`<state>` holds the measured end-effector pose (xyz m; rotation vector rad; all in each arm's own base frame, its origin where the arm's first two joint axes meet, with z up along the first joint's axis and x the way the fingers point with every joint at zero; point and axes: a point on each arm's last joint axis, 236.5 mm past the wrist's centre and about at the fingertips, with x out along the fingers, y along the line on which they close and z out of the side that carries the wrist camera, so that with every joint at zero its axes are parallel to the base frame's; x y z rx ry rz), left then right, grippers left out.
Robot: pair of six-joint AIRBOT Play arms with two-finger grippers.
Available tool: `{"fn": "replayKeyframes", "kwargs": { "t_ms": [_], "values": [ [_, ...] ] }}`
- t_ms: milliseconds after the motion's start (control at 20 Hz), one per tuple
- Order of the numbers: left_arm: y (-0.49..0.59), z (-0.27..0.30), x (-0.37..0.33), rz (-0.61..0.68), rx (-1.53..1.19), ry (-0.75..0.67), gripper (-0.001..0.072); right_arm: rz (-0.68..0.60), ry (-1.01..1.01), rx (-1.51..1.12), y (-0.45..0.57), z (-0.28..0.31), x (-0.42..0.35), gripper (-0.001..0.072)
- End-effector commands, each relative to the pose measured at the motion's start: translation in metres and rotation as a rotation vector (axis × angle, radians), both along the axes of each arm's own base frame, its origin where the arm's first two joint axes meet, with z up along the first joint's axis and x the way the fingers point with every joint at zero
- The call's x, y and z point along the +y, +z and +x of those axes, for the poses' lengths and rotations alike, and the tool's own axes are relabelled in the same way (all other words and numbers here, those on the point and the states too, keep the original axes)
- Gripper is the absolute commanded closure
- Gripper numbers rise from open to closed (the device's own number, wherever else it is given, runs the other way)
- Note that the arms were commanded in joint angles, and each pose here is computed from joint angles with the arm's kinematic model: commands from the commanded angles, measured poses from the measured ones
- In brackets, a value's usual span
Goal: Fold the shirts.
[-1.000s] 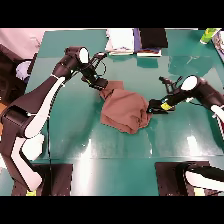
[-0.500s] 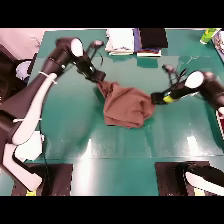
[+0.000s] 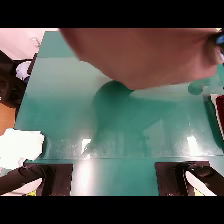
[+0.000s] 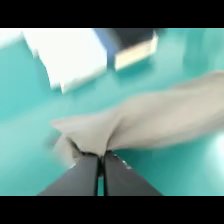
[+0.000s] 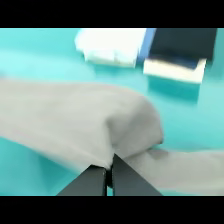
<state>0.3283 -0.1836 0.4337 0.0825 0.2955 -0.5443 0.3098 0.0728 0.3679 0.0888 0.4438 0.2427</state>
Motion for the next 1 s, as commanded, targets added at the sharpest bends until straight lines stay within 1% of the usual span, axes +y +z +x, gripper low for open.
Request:
{"fn": "replayKeyframes", "kwargs": {
  "t_ms": [0, 150, 250, 350, 400, 500, 650, 800, 950],
  "values": [
    [0.077, -0.071, 0.038, -0.107, -0.225, 0.014, 0.0685, 0.004, -0.016, -0.155, 0.065, -0.042, -0.01, 0.0698],
    [0.104, -0.088, 0.048, -0.157, -0.319, 0.019, 0.0686, 0.002, -0.012, -0.181, 0.087, -0.048, -0.011, 0.0698],
    [0.107, -0.081, 0.052, -0.138, -0.348, 0.046, 0.0685, -0.005, -0.006, -0.159, 0.089, -0.041, -0.009, 0.0698],
    [0.087, -0.049, 0.06, -0.058, -0.316, 0.127, 0.0686, -0.017, -0.002, -0.102, 0.079, -0.025, -0.007, 0.0698],
    [0.069, -0.026, 0.063, 0.002, -0.277, 0.173, 0.0685, -0.02, 0.004, -0.06, 0.067, -0.012, -0.004, 0.0699],
    [0.02, 0.018, 0.059, 0.117, -0.16, 0.22, 0.0685, -0.034, 0.008, 0.068, 0.023, 0.019, 0.001, 0.0698],
    [-0.073, 0.089, 0.035, 0.27, 0.051, 0.23, 0.0685, -0.068, 0.012, 0.339, -0.078, 0.067, 0.007, 0.0698],
    [-0.186, 0.153, 0.004, 0.394, 0.246, 0.204, 0.0685, -0.085, 0.006, 0.542, -0.18, 0.107, 0.011, 0.0698],
    [-0.299, 0.191, -0.003, 0.428, 0.469, 0.204, 0.0685, -0.09, -0.002, 0.654, -0.266, 0.137, 0.017, 0.0697]
  ]
}}
